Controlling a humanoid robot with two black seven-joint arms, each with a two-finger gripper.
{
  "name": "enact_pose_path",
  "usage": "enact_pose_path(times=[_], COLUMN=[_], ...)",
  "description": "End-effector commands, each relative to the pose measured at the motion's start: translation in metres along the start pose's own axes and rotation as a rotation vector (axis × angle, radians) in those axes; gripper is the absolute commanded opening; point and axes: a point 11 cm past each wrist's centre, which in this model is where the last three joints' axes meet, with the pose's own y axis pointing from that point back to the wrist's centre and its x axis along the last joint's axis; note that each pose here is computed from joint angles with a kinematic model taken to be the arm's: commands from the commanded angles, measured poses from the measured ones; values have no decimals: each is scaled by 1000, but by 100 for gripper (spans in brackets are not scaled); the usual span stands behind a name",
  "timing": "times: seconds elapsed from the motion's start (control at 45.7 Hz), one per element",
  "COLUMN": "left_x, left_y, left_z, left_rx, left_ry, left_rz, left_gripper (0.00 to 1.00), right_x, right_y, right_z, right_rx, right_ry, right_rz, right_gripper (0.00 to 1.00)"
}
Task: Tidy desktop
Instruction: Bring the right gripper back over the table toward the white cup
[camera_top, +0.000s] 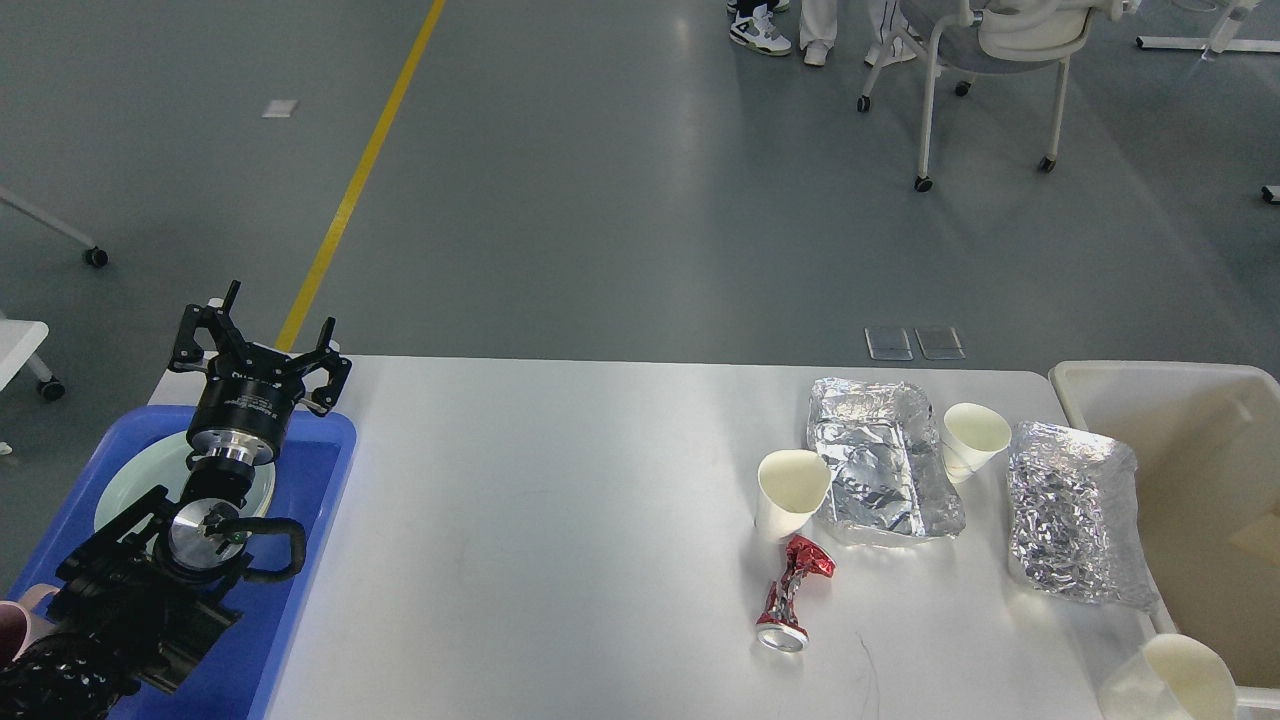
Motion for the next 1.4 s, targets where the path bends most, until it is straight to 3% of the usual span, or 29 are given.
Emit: enact_pose_path(times=[0.0,0.372,0.591,0.679,0.81,0.941,1.182,1.379], left_x=[0,0,0,0,0,0,0,0], left_y=[0,0,0,0,0,0,0,0], left_z=[0,0,0,0,0,0,0,0], left_rx=[0,1,0,1,1,2,2,1], left_ry=[0,-1,0,0,0,-1,-1,0], left_rz=[0,0,0,-2,0,0,0,0], left_gripper=[98,98,98,98,98,98,98,98], right_x=[-8,2,46,85,136,159,115,65], right_y=[0,0,10,23,62,116,237,311], right_z=[3,-9,-79,-119,-188,-254,-295,-290], right_rx=[-5,16,136,218,388,543,686,766], right_ry=[9,-8,-86,-131,-172,-131,288,502], right_rz=[-11,4,49,27,-128,-277,-567,-749], right_gripper=[100,100,100,100,100,100,100,100])
